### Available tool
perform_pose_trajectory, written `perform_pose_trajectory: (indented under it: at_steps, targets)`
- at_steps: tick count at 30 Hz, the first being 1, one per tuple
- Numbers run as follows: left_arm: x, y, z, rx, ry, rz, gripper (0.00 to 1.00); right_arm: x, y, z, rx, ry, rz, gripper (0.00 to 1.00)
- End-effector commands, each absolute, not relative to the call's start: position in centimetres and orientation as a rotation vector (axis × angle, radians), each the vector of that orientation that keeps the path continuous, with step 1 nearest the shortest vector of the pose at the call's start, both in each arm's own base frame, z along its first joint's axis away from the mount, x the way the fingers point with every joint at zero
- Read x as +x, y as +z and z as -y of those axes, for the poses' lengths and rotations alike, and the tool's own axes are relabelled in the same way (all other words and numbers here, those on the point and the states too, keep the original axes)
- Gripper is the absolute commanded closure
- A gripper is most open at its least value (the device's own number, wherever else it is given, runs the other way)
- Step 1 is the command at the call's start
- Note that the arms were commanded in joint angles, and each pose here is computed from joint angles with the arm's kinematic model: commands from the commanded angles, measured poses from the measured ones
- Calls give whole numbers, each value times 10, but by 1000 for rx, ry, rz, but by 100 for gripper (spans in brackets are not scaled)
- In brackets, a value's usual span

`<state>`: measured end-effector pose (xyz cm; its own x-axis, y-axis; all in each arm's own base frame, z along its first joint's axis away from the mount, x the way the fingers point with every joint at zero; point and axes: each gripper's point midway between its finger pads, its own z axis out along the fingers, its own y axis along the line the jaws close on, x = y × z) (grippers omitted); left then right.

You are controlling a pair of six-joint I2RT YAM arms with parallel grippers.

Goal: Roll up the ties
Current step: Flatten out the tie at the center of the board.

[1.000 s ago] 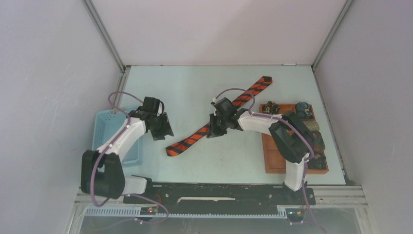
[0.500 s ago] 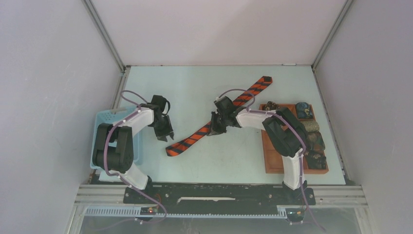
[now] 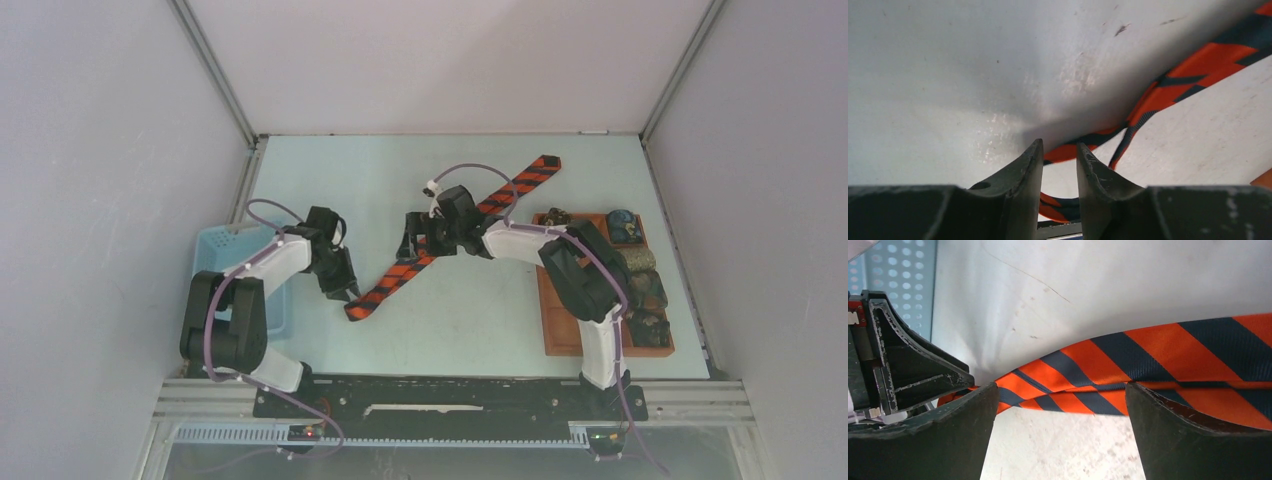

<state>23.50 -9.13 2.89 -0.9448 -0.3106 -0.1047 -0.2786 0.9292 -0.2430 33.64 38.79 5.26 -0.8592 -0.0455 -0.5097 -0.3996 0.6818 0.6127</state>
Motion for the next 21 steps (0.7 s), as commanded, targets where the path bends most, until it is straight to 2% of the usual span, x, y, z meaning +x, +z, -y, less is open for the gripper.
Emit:
perform_pose_trajectory:
  at_steps: [1,6,11,16,21]
  targets:
    - [243,48,98,-419,-405,-2866,65,364,76,-413,-485,1087,-2232,0]
    - [242,55,100,-432,-429,-2836,65,377,49,-413,-466,970,-2253,0]
    - [236,58,98,-443,-427,-2815,66,385,44,-412,-438,1007,-2244,0]
    - [229,62,97,-452,-440,-2793,67,410,50,-400,-379,932,-2203,0]
    - [224,68,94,-451,-428,-2775,67,426,87,-385,-376,945,-2137,0]
